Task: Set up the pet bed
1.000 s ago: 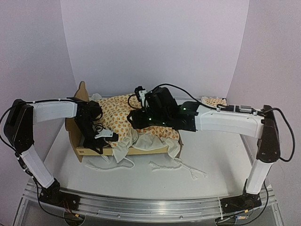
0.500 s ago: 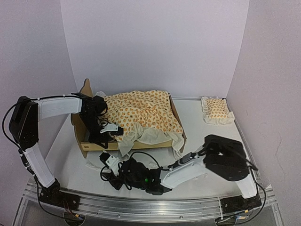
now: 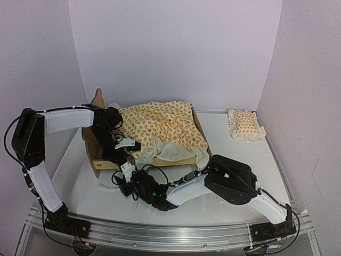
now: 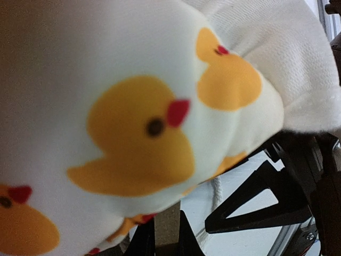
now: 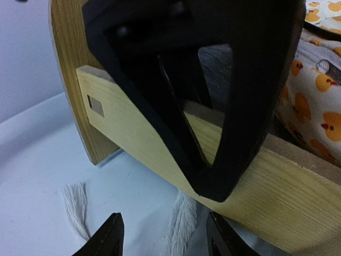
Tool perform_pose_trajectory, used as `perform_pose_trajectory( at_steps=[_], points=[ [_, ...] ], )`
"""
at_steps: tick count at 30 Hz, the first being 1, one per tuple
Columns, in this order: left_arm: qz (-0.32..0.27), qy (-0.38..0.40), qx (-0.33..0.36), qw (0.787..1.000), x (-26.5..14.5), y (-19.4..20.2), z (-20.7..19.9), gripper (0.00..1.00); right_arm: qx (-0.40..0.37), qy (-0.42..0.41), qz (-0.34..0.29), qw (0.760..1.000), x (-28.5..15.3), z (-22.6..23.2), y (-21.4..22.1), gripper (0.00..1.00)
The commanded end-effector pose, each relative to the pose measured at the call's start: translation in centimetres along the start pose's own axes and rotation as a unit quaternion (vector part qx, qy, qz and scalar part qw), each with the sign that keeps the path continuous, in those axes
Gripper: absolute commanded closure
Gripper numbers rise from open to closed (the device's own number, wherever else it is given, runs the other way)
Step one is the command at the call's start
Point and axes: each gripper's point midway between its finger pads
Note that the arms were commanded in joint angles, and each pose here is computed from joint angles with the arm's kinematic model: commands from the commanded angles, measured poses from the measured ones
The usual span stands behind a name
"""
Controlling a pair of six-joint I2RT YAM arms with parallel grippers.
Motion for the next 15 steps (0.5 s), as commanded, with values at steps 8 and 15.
perform_pose_trajectory(
  at_steps=[8,15],
  points=[
    [-0.067,0.038,-0.027,0.997,-1.5,-3.1,-0.8,1.0,0.053,0.059,0.007,0.997,2.2,-2.5,1.9,0.46],
    [-0.076,0.049,-0.027,0.996,-1.5,-3.3,-1.1,1.0,0.067,0.099,0.002,0.993,3.6,-4.6,2.8,0.52]
  ],
)
Point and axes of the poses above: each gripper's point midway between its finger pads, its own x axis out along the fingers, its own z axis along the line the jaws close on, y = z × x, and after that the axes turned 1 degree about x, right-handed
